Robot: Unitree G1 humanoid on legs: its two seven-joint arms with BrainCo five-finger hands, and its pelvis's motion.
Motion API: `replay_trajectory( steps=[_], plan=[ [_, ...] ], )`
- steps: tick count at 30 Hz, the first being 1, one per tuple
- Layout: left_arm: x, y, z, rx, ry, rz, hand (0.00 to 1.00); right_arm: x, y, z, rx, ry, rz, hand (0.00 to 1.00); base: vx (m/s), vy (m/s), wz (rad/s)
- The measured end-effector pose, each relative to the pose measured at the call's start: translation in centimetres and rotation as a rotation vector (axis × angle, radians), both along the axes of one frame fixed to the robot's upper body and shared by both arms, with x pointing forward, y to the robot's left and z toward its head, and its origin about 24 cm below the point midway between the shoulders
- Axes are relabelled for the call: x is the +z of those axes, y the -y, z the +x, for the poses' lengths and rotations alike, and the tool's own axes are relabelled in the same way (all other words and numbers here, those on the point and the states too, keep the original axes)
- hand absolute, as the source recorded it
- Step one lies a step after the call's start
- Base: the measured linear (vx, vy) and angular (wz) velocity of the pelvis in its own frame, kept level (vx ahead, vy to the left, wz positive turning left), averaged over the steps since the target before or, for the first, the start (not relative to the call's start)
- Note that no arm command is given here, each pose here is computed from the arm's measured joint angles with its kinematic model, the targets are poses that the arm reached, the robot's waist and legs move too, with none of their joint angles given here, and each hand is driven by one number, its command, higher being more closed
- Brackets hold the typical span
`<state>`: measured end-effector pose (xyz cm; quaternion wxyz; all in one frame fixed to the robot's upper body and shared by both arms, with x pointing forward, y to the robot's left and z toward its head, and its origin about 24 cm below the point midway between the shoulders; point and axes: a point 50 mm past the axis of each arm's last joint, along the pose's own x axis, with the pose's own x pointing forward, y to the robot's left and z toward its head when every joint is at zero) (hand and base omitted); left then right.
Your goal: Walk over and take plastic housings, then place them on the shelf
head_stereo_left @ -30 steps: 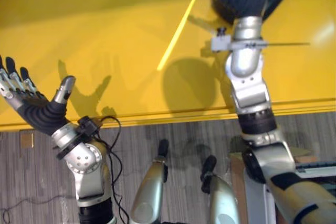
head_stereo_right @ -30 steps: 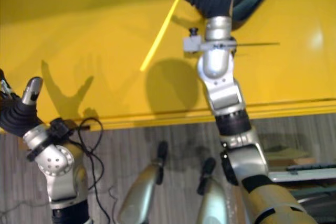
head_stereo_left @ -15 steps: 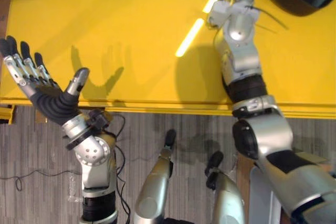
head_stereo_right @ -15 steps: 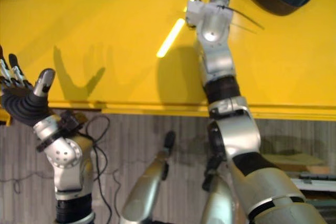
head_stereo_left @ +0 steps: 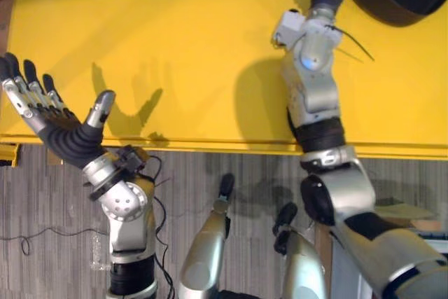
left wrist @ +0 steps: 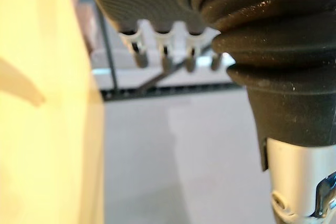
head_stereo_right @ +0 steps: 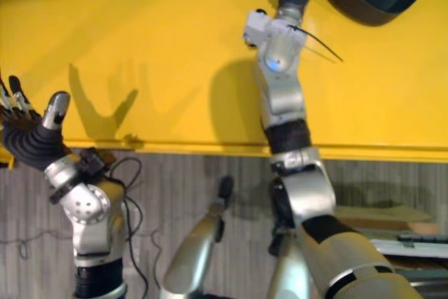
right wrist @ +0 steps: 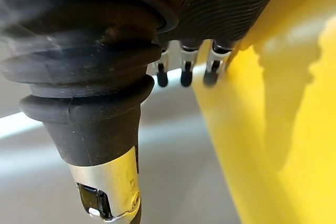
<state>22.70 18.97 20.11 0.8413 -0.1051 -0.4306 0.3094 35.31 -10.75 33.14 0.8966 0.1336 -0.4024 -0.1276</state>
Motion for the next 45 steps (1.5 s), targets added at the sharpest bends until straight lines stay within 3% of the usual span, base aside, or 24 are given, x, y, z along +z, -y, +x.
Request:
replay_trajectory(
  steps=[6, 21, 26, 32, 39, 41, 45],
  plan=[
    [-1.3, -0.2, 0.9, 0.009, -0.082, 0.003, 0.0, -0.9, 2.8, -2.5, -0.102, 0.095, 0.02, 0.0, 0.05, 0.018, 0.01],
    [-3.8, -5.0, 0.3, 0.237, -0.207, -0.083, 0.0, -3.7, 1.3, -2.4, 0.003, 0.055, -0.209, 0.0, 0.01, 0.005, -0.01],
    [-5.1, -7.4, -0.8, 0.364, -0.263, -0.134, 0.0, -2.5, 2.1, -5.5, 0.063, 0.22, -0.262, 0.0, 0.0, -0.008, -0.01],
    [-7.8, -11.1, -4.6, 0.617, -0.358, -0.202, 0.0, -1.6, 5.9, -8.7, 0.023, 0.382, -0.24, 0.0, 0.03, -0.008, -0.03],
    [-9.5, -15.2, -10.1, 0.972, -0.43, -0.261, 0.0, -3.5, 7.8, -8.8, -0.026, 0.315, -0.268, 0.0, 0.03, -0.012, -0.08],
    [-11.5, -16.7, -12.5, 1.087, -0.554, -0.287, 0.0, -5.2, 8.2, -8.7, -0.027, 0.25, -0.286, 0.0, 0.01, -0.03, -0.14],
    [-16.2, -16.9, -14.4, 1.107, -0.806, -0.346, 0.0, -7.1, 8.9, -8.6, -0.049, 0.174, -0.294, 0.0, 0.0, -0.015, -0.01]
  ],
)
